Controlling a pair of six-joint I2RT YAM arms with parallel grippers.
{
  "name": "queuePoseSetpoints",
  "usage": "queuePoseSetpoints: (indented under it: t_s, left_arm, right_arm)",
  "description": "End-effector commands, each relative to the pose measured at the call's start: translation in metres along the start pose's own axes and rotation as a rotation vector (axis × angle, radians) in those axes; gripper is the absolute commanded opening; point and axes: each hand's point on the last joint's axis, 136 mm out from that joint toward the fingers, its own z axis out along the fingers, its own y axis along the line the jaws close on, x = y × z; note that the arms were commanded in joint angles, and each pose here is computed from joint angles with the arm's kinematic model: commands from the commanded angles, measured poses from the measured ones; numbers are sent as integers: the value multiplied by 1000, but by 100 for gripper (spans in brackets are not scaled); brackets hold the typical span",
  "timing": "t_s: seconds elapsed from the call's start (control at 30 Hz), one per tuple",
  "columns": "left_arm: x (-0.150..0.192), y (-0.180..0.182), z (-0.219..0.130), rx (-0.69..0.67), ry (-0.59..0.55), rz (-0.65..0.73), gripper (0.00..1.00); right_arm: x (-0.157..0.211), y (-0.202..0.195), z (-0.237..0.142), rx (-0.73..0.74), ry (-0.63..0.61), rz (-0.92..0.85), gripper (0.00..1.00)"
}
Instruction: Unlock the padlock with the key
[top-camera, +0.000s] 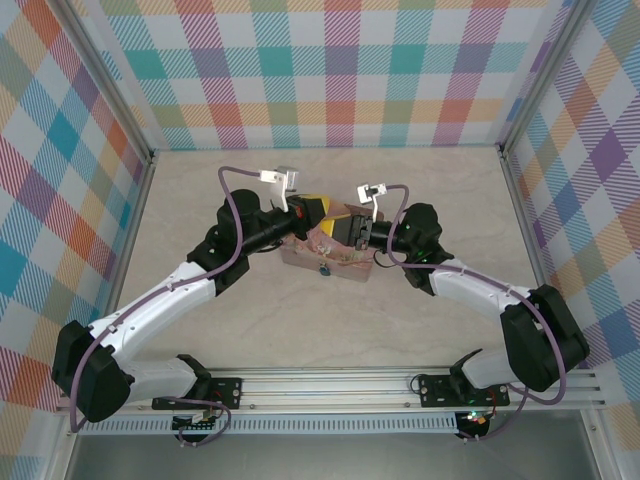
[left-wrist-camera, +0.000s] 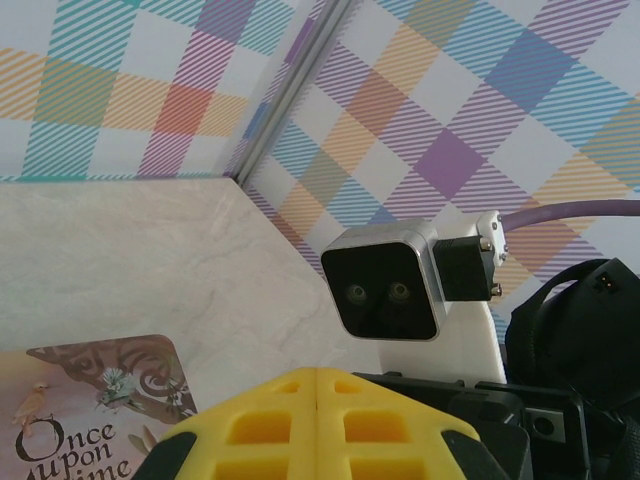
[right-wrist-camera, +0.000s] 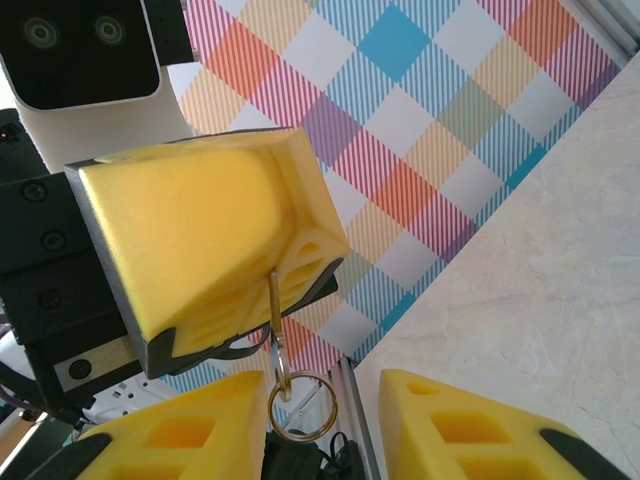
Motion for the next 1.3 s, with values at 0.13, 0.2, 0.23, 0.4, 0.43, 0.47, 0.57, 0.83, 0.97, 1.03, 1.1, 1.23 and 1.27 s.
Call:
queuePoseSetpoints:
  t_s: [0.13,0.2,0.23,0.4,0.43,0.47,0.57,0.83,0.97,1.03,1.1,1.23,1.27]
  left_arm:
    - [-21,-13,1,42,-72,4,0]
    - [-21,-12,2,40,-73,2,0]
    - [-21,-11,2,37,-74,0,0]
    - [-20,-11,3,38,-72,-4,0]
    - [-19,-10,3,37,-71,-6,0]
    - [-19,-10,3,34,-73,-6,0]
    - [-18,-9,3,32,-72,-9,0]
    - [-15,-7,4,28,-67,-14,0]
    - [-13,-5,4,25,-66,-16,0]
    - [-11,-3,5,21,-61,-19,0]
    - [-11,-3,5,17,-64,-19,0]
    - [-17,0,-2,-14,-86,-13,3]
    - [-20,0,-5,-23,-95,-9,11]
  right_arm:
    - [-18,15,6,-34,-48,-40,33]
    - [-19,16,6,-35,-49,-42,31]
    - [-19,16,6,-34,-48,-42,31]
    - [-20,13,5,-24,-59,-35,30]
    - [-20,13,6,-26,-60,-37,30]
    - [-21,14,6,-28,-62,-37,30]
    - [-22,14,6,-28,-67,-37,29]
    - [-24,16,5,-26,-78,-40,24]
    - [-25,17,4,-26,-81,-46,22]
    - [-25,17,4,-23,-80,-46,18]
    - [-23,17,3,-18,-75,-50,12]
    - [-16,12,-1,29,-50,-59,4]
    - [-13,9,-2,50,-40,-58,3]
